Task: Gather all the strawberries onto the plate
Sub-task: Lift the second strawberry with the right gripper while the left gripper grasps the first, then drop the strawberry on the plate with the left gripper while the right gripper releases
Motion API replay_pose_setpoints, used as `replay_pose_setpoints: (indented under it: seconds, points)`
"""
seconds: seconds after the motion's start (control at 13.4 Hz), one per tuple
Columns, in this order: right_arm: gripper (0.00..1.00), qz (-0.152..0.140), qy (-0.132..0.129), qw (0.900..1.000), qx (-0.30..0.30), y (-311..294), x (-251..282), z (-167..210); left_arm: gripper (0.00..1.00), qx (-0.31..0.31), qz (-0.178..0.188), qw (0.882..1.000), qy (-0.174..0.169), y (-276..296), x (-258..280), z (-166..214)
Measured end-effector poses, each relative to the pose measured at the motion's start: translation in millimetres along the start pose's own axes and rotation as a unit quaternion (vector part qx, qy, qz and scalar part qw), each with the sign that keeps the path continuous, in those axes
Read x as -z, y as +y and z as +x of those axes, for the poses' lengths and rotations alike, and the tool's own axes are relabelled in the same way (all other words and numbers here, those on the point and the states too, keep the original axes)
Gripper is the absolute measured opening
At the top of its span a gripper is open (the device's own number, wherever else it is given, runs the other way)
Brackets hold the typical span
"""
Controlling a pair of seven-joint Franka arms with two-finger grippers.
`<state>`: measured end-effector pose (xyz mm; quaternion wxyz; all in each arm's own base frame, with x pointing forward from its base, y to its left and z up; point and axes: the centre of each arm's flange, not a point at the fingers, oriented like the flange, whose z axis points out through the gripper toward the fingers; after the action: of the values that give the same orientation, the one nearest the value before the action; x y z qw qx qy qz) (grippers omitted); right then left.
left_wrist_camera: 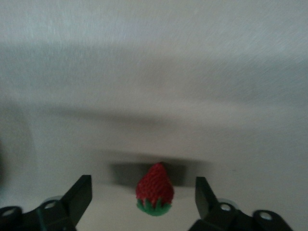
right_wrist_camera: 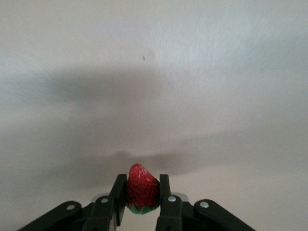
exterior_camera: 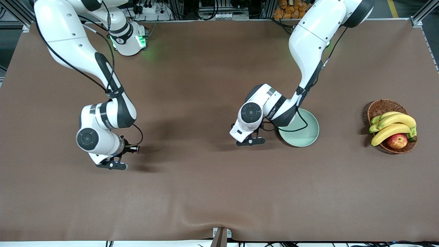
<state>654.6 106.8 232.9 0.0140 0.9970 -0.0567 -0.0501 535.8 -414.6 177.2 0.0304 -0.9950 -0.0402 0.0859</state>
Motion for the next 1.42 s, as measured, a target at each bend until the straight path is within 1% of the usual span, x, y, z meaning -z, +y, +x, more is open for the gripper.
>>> replay_pose_setpoints:
  seconds: [0.07,0.15,0.22,0.3,0.37,0.45,0.52,0.6,0.67,0.75,0.9,1.04,1.19,1.34,1.42]
  points:
    - [0.31,0.003,0.01,1.0,-0.001,1,17,2,0.89,-0.001,0.001,1.0,-0.001,0,-2,-1]
    - [0.31,0.005,0.017,1.0,-0.003,3,33,4,0.82,-0.001,0.001,1.0,-0.001,0,-2,-2]
    - [0.31,0.007,0.023,1.0,-0.005,6,48,6,0.73,-0.001,0.001,1.0,-0.001,1,-2,-3]
    - [0.31,0.008,0.026,1.0,-0.007,8,62,7,0.6,-0.001,0.001,1.0,-0.001,1,-2,-3]
    - [0.31,0.008,0.026,1.0,-0.008,10,75,8,0.5,-0.001,0.001,1.0,-0.002,1,-2,-3]
    - [0.31,0.009,0.025,1.0,-0.008,9,87,8,0.37,0.0,0.001,1.0,-0.002,1,-2,-3]
    - [0.31,0.009,0.024,1.0,-0.006,8,97,7,0.33,0.001,0.0,1.0,0.0,0,0,-3]
    - [0.31,0.013,0.025,1.0,-0.005,5,106,7,0.33,0.005,-0.002,1.0,0.003,-2,5,0]
    - [0.31,0.026,0.027,0.999,-0.006,-1,114,6,0.33,0.011,-0.006,1.0,0.009,-6,16,4]
    - [0.31,0.044,0.026,0.999,-0.011,-7,120,4,0.33,0.02,-0.008,1.0,0.015,-16,34,12]
    - [0.31,0.084,0.021,0.996,-0.022,-19,129,1,0.33,0.031,-0.001,0.999,0.017,-60,84,33]
    - [0.31,0.126,0.014,0.992,-0.027,-38,136,-4,0.33,0.032,0.015,0.999,0.0,-120,122,51]
    - [0.31,0.167,0.008,0.985,-0.032,-59,142,-8,0.33,0.034,0.026,0.999,-0.021,-153,120,58]
    - [0.31,0.194,0.022,0.98,-0.026,-89,148,-15,0.33,0.038,0.049,0.997,-0.039,-174,91,60]
    - [0.31,0.199,0.03,0.979,-0.014,-110,147,-21,0.33,0.035,0.058,0.997,-0.044,-183,79,61]
